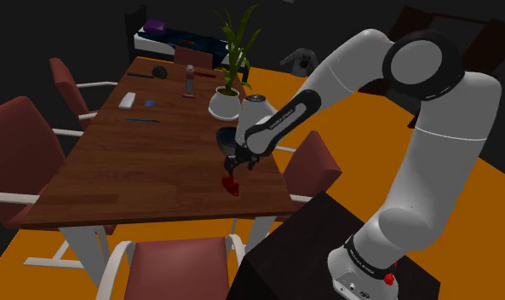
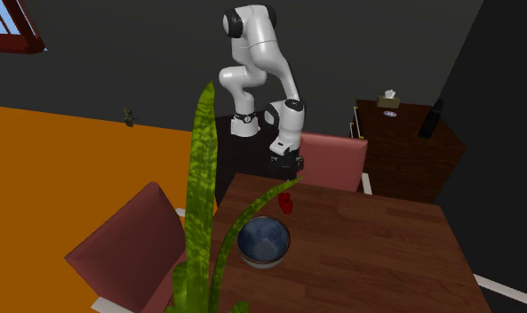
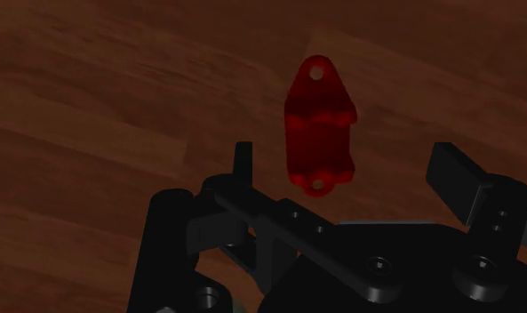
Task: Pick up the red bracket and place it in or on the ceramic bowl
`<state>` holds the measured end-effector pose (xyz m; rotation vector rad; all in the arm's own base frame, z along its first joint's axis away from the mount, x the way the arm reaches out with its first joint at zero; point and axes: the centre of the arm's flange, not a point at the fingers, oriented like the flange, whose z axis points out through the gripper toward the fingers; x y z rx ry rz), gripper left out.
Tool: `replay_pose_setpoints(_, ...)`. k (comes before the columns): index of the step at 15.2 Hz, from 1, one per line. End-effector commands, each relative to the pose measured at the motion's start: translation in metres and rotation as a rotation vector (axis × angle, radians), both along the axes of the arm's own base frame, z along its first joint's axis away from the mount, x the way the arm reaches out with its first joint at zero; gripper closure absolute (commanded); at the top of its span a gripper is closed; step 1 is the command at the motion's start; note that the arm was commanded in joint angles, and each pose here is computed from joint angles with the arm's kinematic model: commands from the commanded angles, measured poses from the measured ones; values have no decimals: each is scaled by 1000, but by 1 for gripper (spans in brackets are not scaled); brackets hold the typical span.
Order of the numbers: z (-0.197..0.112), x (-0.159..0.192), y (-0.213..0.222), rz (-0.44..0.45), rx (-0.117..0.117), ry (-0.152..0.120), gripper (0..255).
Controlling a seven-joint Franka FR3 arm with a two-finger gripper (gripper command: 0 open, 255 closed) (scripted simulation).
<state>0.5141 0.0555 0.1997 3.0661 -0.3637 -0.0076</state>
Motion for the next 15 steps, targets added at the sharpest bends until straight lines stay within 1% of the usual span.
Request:
replay_pose_setpoints(1, -21, 10, -1, -26, -1, 0, 0)
replay_pose_setpoints(5, -68, 34, -5, -77, -2, 2, 0)
replay_pose_setpoints(6, -69, 35, -5, -78, -2, 2, 0)
replay_pose_setpoints(13, -109, 34, -7, -78, -2, 2, 0)
replay_pose_setpoints(15, -109, 34, -7, -78, -2, 2, 0)
